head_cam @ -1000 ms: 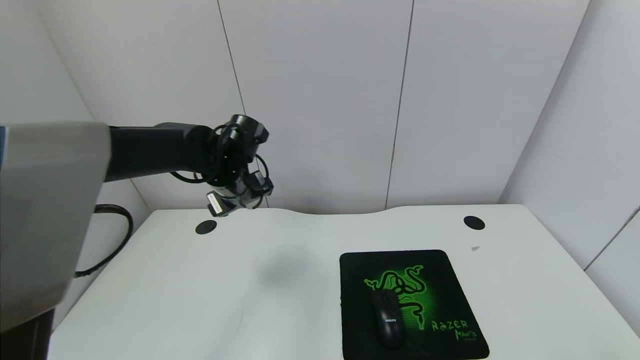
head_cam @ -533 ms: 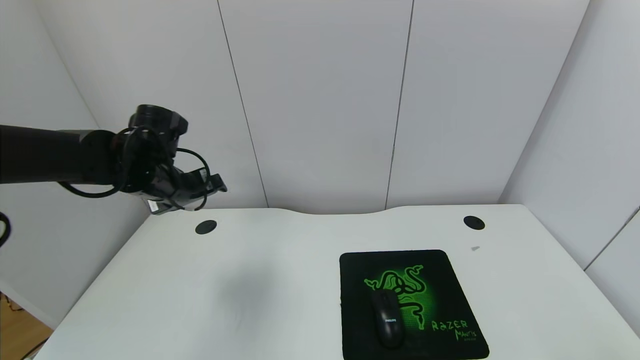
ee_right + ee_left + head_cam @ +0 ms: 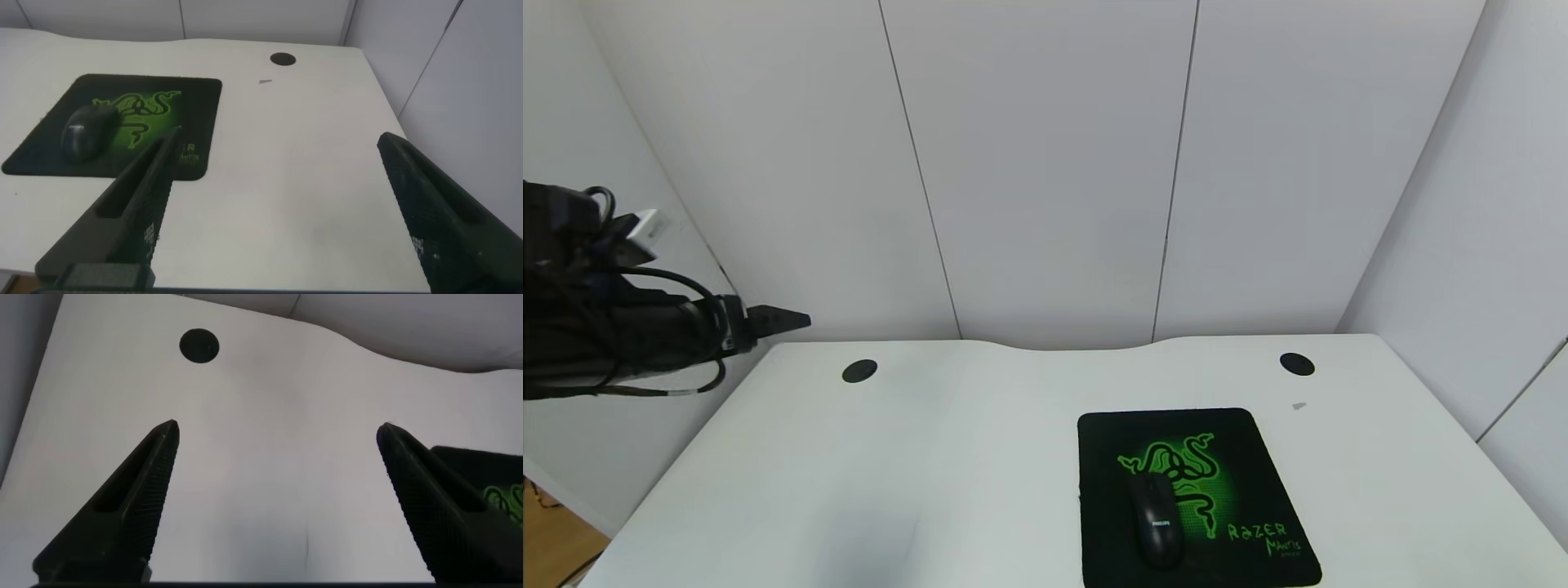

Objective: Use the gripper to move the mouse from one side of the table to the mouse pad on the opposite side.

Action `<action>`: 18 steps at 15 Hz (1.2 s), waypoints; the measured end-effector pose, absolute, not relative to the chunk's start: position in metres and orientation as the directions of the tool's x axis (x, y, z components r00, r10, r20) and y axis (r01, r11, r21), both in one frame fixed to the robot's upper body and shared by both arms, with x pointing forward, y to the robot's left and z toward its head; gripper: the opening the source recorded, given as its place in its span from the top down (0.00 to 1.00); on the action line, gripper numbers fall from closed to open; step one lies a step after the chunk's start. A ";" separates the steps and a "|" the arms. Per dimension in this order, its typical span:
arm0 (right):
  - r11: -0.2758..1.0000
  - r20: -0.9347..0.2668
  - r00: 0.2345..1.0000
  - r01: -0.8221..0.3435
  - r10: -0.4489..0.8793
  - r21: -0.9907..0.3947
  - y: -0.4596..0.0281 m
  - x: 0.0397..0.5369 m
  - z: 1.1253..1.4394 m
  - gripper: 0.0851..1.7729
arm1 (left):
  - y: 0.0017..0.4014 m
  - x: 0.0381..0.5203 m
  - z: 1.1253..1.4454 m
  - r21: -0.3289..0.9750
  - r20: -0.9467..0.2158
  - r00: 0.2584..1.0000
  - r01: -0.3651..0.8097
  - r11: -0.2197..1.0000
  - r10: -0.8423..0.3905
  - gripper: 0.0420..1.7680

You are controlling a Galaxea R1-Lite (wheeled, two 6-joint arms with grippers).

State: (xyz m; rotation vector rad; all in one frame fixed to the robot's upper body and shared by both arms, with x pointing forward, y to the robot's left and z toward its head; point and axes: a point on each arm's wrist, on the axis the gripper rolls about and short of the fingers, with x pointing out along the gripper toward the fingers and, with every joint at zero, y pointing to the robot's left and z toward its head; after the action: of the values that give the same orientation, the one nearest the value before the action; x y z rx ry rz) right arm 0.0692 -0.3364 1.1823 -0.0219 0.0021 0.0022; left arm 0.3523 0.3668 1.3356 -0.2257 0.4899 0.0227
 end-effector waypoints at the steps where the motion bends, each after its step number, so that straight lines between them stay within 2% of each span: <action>1: 1.000 -0.002 1.000 -0.003 0.003 -0.021 -0.336 0.069 1.182 0.04 | 0.368 0.337 1.340 -0.213 -0.449 0.892 -0.056 0.975 -0.047 0.03; 9: 1.000 -0.002 1.000 -0.003 0.003 -0.021 -0.336 0.069 1.182 0.04 | 0.349 0.232 1.357 -0.155 -0.277 0.950 0.101 0.983 -0.142 0.03; 18: 1.000 -0.002 1.000 -0.003 0.003 -0.022 -0.336 0.069 1.182 0.04 | 0.331 0.128 1.351 -0.040 -0.012 0.985 0.170 0.985 -0.171 0.03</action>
State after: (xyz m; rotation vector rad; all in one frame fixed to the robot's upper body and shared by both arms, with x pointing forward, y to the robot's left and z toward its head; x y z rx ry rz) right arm 0.0692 -0.3363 1.1823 -0.0219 0.0023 0.0030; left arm 0.1275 0.3313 1.3509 -0.0391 0.0152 -0.1717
